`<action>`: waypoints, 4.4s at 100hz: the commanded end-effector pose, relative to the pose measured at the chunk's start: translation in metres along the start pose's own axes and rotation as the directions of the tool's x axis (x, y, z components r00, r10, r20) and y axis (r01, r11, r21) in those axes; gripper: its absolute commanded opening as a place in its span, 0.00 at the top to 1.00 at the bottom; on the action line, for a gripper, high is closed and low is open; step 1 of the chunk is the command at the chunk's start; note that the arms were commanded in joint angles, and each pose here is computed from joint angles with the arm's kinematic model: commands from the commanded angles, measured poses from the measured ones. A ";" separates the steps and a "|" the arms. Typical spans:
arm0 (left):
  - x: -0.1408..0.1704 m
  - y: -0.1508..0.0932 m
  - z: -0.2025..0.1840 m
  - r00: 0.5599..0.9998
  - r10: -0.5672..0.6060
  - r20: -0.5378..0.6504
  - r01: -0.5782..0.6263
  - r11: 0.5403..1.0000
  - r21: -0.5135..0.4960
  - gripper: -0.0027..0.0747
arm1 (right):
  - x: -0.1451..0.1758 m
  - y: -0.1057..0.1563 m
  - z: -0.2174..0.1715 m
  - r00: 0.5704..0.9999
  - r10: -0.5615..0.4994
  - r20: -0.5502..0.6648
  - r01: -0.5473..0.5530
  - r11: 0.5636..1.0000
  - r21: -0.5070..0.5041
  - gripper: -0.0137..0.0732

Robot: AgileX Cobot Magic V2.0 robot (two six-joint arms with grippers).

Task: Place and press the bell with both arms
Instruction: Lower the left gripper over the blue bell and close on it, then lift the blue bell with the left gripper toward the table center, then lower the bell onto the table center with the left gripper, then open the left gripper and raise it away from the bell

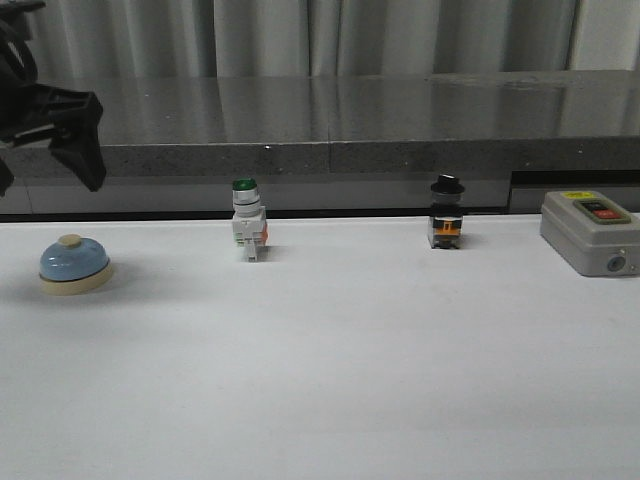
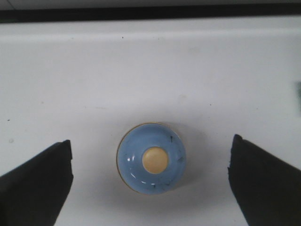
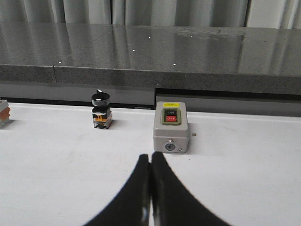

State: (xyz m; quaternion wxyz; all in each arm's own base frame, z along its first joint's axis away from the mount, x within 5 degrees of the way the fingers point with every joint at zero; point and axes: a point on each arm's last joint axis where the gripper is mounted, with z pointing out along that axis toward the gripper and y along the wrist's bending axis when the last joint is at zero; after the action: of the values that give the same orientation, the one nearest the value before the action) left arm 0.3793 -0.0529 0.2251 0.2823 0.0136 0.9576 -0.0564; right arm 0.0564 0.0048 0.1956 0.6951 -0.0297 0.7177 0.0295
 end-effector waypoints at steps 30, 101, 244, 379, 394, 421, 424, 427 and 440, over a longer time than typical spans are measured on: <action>-0.004 -0.005 0.026 1.000 -0.001 0.007 0.001 1.000 0.009 0.15 | -0.014 -0.001 -0.003 0.993 -0.010 0.118 0.009 1.000 0.010 0.91; 0.000 -0.003 0.043 1.000 -0.003 -0.003 0.003 1.000 0.005 0.45 | -0.014 -0.001 -0.003 0.993 -0.010 0.118 0.009 1.000 0.010 0.91; 0.035 -0.203 -0.051 0.898 0.401 0.180 -0.438 0.845 0.306 0.67 | -0.014 -0.001 -0.003 0.993 -0.010 0.118 0.009 1.000 0.010 0.91; 0.059 -0.239 0.019 0.874 0.483 0.055 -0.473 0.819 0.324 0.28 | -0.014 -0.001 -0.003 0.993 -0.010 0.118 0.009 1.000 0.010 0.91; 0.059 -0.239 0.019 0.874 0.483 0.055 -0.473 0.819 0.324 0.27 | -0.014 -0.001 -0.003 0.993 -0.010 0.118 0.009 1.000 0.010 0.91; 0.055 -0.238 0.011 0.877 0.477 0.063 -0.470 0.820 0.326 0.27 | -0.014 -0.001 -0.003 0.993 -0.010 0.118 0.009 1.000 0.010 0.91; 0.054 -0.238 0.007 0.877 0.476 0.068 -0.470 0.820 0.326 0.27 | -0.014 -0.001 -0.003 0.993 -0.010 0.118 0.009 1.000 0.010 0.91; 0.052 -0.238 0.002 0.877 0.473 0.078 -0.471 0.819 0.328 0.27 | -0.014 -0.001 -0.003 0.993 -0.010 0.118 0.009 1.000 0.010 0.91; 0.041 -0.236 -0.025 0.880 0.455 0.136 -0.474 0.815 0.333 0.27 | -0.014 -0.001 -0.003 0.993 -0.010 0.118 0.009 1.000 0.010 0.91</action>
State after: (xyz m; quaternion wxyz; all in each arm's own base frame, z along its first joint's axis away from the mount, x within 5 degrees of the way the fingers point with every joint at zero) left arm 0.3217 -0.2843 0.1896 0.2295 0.3040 0.9164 -0.1226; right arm 0.0564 0.0048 0.1957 0.6957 -0.0297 0.7171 0.0295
